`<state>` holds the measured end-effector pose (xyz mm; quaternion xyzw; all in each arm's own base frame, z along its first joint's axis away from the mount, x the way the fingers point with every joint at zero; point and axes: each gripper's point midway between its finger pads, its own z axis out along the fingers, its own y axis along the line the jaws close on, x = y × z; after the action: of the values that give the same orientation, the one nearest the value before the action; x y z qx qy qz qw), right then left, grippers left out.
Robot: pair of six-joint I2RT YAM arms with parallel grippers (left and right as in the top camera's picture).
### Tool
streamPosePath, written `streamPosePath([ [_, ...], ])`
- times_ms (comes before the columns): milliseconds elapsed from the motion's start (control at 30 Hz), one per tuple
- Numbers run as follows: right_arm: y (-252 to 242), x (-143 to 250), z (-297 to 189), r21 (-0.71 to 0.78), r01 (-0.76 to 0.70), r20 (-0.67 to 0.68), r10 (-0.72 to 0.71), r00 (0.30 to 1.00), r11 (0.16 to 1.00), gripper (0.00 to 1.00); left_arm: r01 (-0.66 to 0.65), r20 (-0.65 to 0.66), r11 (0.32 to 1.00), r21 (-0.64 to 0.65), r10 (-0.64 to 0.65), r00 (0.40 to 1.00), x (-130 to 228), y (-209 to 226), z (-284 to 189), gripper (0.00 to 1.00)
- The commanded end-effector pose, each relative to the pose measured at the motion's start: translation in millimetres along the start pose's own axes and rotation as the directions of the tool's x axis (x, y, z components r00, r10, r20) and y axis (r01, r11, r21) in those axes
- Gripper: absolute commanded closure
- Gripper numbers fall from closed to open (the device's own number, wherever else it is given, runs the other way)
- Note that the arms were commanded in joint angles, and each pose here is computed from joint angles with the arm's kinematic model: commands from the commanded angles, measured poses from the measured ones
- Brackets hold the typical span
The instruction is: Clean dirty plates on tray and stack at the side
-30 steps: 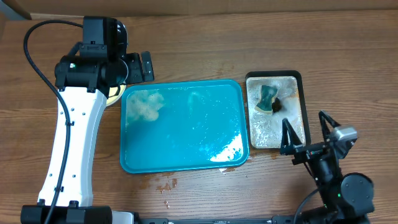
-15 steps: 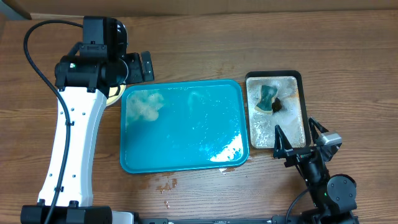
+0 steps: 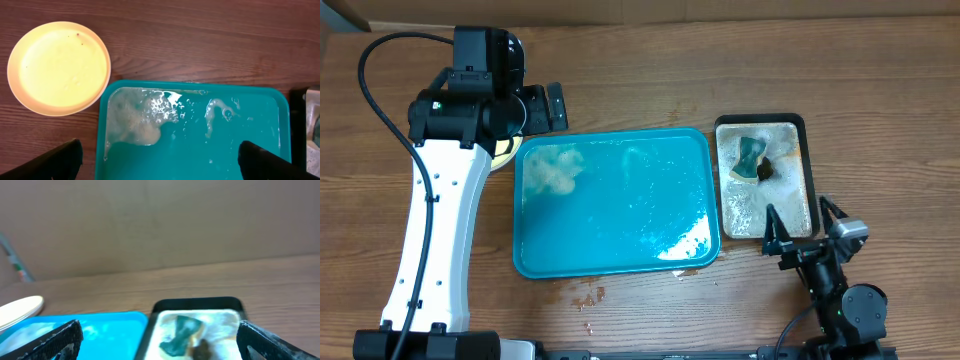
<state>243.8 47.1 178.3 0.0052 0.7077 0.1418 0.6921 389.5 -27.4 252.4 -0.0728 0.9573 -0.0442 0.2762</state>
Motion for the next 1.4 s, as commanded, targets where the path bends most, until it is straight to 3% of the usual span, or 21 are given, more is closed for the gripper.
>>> streamPosePath([
  [0,-17.3,2.5,-1.1,0.071,-0.022,0.004,0.022,1.000,0.997,0.00,-0.017,0.024,1.000,-0.005,0.017,1.000,-5.4,-1.4,-6.1,0.00],
  [1367,-28.0,4.1,-3.0,0.108,-0.023,-0.003,0.023,1.000,0.994,0.00,-0.017,0.023,1.000,-0.005,0.017,1.000,-5.3,-1.4,-6.0,0.00],
])
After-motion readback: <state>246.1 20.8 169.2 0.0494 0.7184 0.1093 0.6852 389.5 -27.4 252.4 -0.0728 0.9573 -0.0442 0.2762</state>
